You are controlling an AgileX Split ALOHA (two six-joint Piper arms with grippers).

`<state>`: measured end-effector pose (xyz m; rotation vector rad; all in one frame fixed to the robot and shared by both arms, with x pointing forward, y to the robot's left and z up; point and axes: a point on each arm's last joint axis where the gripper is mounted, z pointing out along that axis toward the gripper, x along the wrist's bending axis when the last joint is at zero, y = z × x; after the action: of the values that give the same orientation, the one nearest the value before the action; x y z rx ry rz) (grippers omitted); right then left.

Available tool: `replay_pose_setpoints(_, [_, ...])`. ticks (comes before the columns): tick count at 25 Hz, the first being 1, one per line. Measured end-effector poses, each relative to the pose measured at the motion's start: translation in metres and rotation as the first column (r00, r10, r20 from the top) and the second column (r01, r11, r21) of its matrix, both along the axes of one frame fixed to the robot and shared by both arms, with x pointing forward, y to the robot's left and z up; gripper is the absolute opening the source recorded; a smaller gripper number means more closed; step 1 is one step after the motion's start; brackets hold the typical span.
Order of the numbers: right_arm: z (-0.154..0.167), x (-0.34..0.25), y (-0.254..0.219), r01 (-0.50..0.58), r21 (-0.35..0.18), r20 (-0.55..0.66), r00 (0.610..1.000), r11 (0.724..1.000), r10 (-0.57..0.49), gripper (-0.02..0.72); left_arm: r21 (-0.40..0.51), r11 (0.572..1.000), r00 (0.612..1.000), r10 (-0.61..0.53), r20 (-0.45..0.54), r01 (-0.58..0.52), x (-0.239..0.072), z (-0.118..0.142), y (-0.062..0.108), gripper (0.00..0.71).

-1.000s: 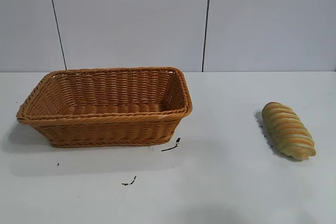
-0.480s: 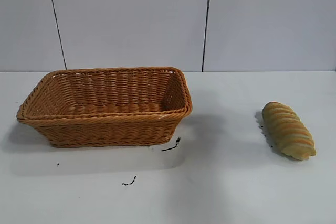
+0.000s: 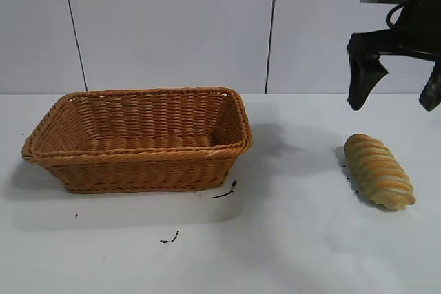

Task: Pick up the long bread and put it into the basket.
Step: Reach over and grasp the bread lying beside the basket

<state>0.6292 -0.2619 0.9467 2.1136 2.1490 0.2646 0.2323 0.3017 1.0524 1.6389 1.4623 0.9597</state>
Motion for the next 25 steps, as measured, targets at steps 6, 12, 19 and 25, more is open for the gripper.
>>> replay_pose_setpoints(6, [-0.032, 0.011, -0.005, 0.017, -0.005, -0.008, 1.000, 1.000, -0.017, 0.693, 0.000, 1.000, 1.000, 0.000, 0.000, 0.000, 0.000, 0.000, 0.000, 0.696])
replay_pose_setpoints(12, [-0.046, 0.015, -0.021, 0.068, 0.004, -0.008, 0.998, 0.998, -0.068, 0.693, 0.000, 1.000, 1.000, 0.000, 0.000, 0.000, 0.000, 0.000, 0.000, 0.696])
replay_pose_setpoints(19, [-0.049, 0.015, -0.022, 0.040, 0.023, -0.020, 0.999, 0.999, -0.039, 0.693, 0.000, 1.000, 1.000, 0.000, 0.000, 0.000, 0.000, 0.000, 0.000, 0.696])
replay_pose_setpoints(25, [-0.059, 0.015, -0.022, 0.046, 0.030, -0.048, 0.998, 0.998, -0.044, 0.693, 0.000, 1.000, 1.000, 0.000, 0.000, 0.000, 0.000, 0.000, 0.000, 0.696])
